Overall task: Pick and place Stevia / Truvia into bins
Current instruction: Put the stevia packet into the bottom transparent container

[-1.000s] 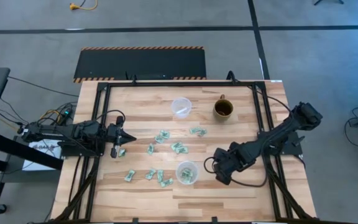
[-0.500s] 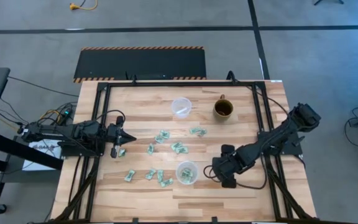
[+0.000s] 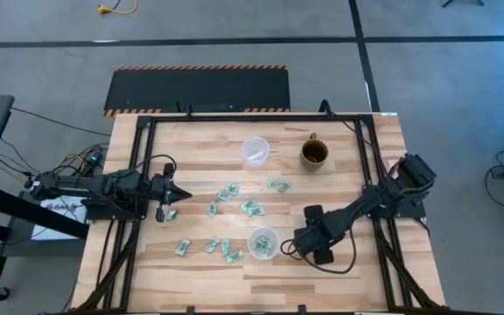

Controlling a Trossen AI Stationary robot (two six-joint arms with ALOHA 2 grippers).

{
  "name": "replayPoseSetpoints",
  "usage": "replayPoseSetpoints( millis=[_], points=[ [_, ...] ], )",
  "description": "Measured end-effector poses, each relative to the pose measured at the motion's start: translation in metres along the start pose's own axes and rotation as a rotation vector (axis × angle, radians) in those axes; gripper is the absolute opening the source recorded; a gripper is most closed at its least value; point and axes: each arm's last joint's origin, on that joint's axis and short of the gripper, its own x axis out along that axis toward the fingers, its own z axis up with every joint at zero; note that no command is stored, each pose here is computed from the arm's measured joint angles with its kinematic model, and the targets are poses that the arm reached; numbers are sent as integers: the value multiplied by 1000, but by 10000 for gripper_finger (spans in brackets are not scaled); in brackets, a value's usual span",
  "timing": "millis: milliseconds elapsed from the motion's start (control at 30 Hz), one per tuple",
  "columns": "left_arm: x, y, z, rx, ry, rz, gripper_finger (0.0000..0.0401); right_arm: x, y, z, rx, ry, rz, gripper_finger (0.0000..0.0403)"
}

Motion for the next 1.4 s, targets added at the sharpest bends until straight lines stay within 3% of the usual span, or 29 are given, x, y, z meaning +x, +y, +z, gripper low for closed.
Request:
replayPoseSetpoints(
  millis=[233, 567, 700, 1033, 1267, 1400],
  points=[
    [0, 0, 0, 0, 0, 0, 0, 0, -4, 1, 25, -1, 16, 153],
    [0, 0, 0, 0, 0, 0, 0, -3, -3, 4, 37, -10, 22, 49],
    [0, 0, 0, 0, 0, 0, 0, -15, -2, 12, 53, -11, -37, 8],
    [0, 0, 0, 0, 0, 0, 0, -87, 17, 35, -7, -123, -187, 4],
    [0, 0, 0, 0, 0, 0, 0, -139, 30, 55, -93, -356, -278, 2],
    [0, 0, 0, 0, 0, 0, 0, -150, 26, 74, -149, -514, -243, 1]
  ],
)
